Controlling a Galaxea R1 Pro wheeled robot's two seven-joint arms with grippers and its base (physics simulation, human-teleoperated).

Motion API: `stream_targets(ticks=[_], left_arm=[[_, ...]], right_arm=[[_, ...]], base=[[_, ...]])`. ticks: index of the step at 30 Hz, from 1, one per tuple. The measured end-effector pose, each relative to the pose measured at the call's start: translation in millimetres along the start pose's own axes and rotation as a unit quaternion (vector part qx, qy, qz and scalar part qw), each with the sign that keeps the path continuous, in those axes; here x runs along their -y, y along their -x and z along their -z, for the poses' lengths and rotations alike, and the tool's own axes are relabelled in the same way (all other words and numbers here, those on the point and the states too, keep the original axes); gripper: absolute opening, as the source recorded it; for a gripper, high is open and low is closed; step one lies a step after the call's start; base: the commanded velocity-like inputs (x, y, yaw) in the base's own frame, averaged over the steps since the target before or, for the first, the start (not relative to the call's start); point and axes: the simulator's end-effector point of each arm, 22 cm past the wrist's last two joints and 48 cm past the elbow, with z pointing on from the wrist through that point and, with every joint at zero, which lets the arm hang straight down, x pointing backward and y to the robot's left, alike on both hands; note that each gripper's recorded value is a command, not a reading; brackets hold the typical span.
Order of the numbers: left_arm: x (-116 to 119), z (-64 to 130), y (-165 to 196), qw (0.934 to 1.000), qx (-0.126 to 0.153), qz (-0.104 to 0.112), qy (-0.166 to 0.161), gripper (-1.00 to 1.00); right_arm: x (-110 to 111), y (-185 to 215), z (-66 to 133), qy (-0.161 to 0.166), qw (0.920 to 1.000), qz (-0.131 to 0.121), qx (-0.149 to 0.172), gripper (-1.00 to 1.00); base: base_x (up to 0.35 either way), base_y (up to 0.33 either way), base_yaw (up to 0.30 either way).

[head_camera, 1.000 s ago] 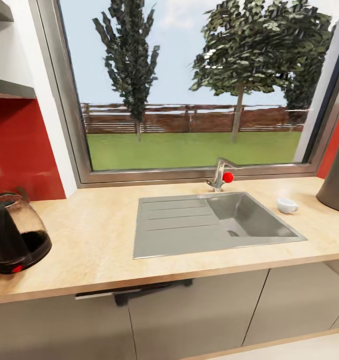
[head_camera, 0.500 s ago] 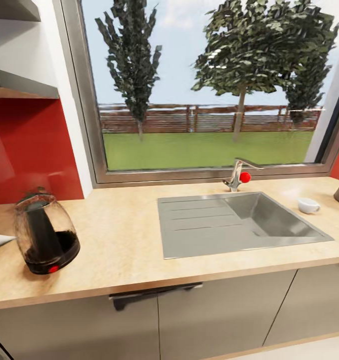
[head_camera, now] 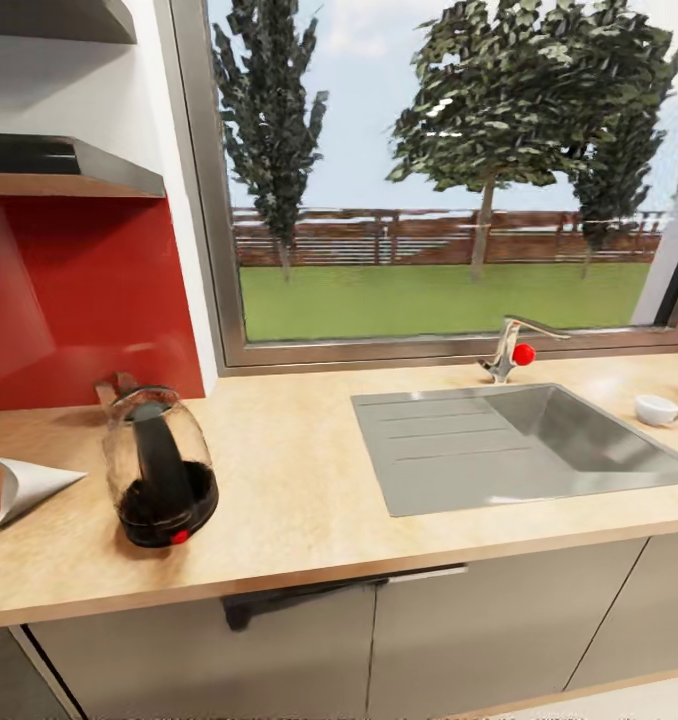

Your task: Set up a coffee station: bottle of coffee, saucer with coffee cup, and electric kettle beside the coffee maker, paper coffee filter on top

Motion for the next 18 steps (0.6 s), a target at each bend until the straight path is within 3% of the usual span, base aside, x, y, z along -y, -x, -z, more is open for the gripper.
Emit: stream_targets(ticks=[4, 13, 18], left_arm=[[0.2, 0.0, 0.0, 1.0000, 0.000, 0.000, 0.000, 1.00], [0.1, -0.1, 0.2, 1.0000, 0.000, 0.000, 0.000, 1.00], [-0.9, 0.0, 0.1, 1.0000, 0.000, 0.000, 0.001, 1.00]], right_arm=[[-0.4, -0.1, 0.0, 0.001, 1.0000, 0.001, 0.000, 1.00], [6.0, 0.5, -0.1, -0.003, 1.0000, 0.003, 0.000, 1.00], [6.5, 0.4, -0.1, -0.003, 1.0000, 0.003, 0.000, 1.00]], base=[[-0.082, 0.324, 0.028], [-0.113, 0.317, 0.206], [-0.099, 0.311, 0.073]])
